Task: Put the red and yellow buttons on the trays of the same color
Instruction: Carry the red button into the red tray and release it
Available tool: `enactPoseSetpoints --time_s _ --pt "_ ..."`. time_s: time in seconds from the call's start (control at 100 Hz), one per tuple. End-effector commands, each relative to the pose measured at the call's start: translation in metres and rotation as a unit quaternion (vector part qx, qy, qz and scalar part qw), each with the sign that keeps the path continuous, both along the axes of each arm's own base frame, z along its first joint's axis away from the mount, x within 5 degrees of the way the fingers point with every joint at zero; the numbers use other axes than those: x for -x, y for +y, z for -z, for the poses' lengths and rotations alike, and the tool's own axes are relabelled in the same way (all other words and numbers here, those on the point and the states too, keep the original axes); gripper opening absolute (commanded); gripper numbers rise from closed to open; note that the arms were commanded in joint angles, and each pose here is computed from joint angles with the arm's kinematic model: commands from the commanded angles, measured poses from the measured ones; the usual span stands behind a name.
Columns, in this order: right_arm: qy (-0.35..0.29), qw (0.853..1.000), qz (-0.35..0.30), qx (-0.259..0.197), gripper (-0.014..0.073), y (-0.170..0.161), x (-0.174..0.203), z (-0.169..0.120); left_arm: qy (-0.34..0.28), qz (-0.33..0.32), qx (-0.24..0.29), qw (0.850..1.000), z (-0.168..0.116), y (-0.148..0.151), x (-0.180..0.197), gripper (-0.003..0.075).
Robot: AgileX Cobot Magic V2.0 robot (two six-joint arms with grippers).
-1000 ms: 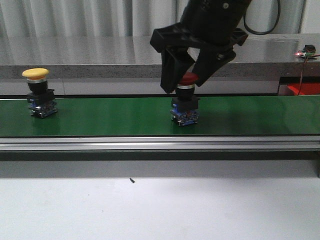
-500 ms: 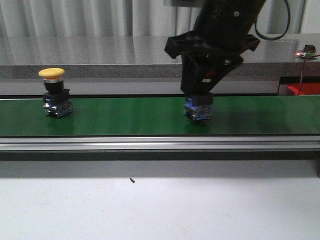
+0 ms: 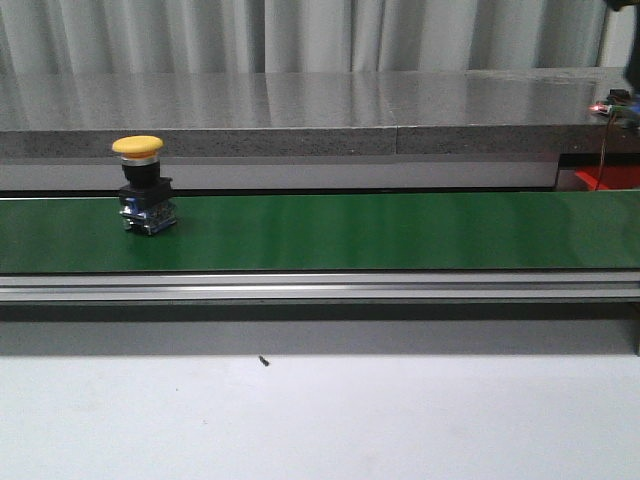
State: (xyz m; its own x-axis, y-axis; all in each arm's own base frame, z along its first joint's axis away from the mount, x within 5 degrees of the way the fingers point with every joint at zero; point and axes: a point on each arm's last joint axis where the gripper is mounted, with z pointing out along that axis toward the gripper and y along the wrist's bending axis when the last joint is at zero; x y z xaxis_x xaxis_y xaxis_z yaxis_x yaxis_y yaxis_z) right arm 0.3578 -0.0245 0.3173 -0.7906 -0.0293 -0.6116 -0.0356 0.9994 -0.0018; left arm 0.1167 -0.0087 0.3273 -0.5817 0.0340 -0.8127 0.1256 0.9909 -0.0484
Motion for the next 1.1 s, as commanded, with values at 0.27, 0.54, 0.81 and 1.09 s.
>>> enactPoseSetpoints --time_s 0.27,0.54,0.81,1.09 --pt "-0.086 0.981 0.173 0.019 0.0131 -0.119 0.022 -0.026 -0.048 -0.004 0.005 0.999 -0.014 0.0 -0.003 -0.002" --pt "-0.076 0.977 0.2 0.007 0.0131 -0.146 -0.001 0.015 -0.048 -0.004 0.005 0.999 -0.014 0.0 -0.003 -0.002" --pt "-0.066 0.976 0.208 0.0 0.0131 -0.158 -0.025 0.053 -0.048 -0.004 0.005 0.999 -0.014 0.0 -0.003 -0.002" --pt "-0.046 0.977 0.208 -0.01 0.0131 -0.168 -0.047 0.071 -0.048 -0.004 0.005 0.999 -0.014 0.0 -0.003 -0.002"
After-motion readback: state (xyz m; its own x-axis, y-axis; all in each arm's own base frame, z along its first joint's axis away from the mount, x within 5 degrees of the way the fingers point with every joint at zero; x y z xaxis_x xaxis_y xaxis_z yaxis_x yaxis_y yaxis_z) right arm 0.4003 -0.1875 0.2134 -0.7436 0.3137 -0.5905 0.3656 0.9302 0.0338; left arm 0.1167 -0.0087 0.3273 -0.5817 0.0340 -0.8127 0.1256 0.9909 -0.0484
